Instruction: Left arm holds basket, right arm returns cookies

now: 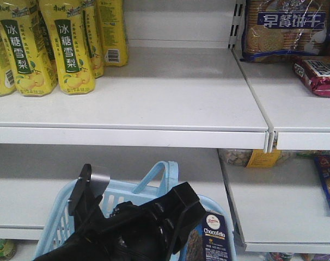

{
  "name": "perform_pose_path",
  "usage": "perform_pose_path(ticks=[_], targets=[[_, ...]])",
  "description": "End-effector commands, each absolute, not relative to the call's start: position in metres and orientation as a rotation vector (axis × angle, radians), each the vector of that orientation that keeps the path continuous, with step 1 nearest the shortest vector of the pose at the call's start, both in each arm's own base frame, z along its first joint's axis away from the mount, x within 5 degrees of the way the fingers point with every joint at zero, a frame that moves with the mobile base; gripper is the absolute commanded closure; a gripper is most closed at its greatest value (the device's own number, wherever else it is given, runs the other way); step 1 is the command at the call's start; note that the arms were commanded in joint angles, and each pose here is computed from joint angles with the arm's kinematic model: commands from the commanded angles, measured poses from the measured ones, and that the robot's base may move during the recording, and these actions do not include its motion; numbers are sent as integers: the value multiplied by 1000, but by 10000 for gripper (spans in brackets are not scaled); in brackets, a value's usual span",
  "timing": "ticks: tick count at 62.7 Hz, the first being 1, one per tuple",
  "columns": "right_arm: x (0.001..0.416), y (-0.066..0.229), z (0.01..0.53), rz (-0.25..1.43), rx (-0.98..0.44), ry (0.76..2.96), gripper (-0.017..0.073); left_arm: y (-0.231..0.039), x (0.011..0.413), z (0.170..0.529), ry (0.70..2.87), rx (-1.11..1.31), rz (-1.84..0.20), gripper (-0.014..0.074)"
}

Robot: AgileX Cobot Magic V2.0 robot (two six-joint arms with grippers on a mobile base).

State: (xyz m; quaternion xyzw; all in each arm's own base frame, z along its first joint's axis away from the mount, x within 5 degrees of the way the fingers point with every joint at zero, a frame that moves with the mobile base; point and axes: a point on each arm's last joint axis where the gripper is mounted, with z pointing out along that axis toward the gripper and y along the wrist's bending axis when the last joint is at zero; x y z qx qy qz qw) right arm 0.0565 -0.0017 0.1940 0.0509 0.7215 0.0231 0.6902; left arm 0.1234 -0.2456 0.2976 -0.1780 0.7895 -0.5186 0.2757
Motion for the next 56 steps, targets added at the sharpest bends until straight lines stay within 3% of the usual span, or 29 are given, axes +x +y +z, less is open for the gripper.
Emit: perform_pose_path(ticks=[1, 56], targets=[[55, -3, 200, 43, 116, 1528, 568, -242, 125, 317, 2026, -455, -1426, 600], [55, -3, 202, 51, 124, 1510, 568, -242, 125, 317, 2026, -455, -1426, 600]])
